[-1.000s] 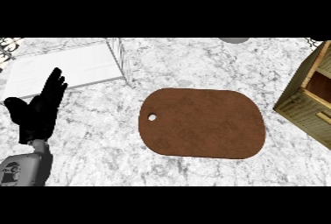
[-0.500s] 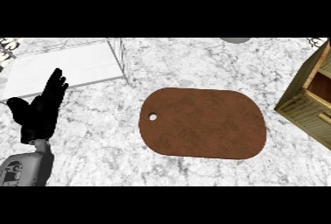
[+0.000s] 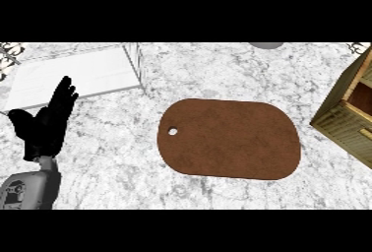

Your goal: Pick the tomato from the cutting board and place it in the basket

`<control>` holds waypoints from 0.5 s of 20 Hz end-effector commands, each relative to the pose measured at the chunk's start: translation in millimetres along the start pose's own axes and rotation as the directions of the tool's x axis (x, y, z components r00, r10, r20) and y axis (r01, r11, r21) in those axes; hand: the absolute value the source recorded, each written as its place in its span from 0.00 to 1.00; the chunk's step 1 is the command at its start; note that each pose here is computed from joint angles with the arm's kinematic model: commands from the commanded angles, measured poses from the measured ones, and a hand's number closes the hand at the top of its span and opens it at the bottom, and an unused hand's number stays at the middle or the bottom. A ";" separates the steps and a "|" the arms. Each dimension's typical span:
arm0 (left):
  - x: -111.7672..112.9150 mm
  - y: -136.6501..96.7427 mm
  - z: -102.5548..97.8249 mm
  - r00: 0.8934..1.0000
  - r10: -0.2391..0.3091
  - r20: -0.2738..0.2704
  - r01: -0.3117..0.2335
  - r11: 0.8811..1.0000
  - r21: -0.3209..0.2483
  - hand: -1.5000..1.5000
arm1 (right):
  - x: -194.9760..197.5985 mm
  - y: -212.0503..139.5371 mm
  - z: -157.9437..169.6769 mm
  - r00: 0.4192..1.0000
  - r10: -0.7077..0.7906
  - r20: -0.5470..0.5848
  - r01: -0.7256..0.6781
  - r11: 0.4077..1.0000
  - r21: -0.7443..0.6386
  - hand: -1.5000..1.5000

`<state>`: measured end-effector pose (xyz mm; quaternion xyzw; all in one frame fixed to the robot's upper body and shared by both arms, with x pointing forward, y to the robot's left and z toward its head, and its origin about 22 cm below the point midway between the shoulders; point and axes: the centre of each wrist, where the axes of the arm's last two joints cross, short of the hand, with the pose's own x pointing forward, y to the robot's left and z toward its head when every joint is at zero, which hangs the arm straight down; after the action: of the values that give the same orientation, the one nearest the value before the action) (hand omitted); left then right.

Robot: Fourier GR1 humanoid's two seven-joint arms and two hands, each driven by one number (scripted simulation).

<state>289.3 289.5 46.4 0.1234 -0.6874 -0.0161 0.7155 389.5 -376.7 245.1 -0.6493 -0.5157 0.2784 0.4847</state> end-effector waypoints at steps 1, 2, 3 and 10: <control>-29.8 -8.9 6.1 1.000 0.001 -0.007 -0.001 1.000 0.004 0.50 | 13.2 3.3 -8.9 1.000 0.030 0.008 -0.030 1.000 0.000 1.00; 5.1 -1.9 1.1 1.000 0.007 -0.005 -0.007 1.000 0.002 0.50 | 24.8 3.8 -12.8 0.999 0.036 -0.004 -0.036 0.999 0.004 1.00; 8.8 -17.9 -0.5 1.000 0.004 0.015 -0.004 1.000 0.004 0.50 | -1.2 8.8 -19.2 0.999 0.046 -0.009 -0.046 0.999 0.015 1.00; 11.3 3.5 -5.3 1.000 0.007 -0.003 -0.007 1.000 -0.018 0.50 | -6.6 6.1 -30.9 0.992 0.105 -0.075 -0.084 0.965 0.250 1.00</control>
<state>292.8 285.5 47.0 0.1220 -0.6869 -0.0169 0.7162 409.8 -387.8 245.3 -0.6399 -0.4472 0.3197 0.5370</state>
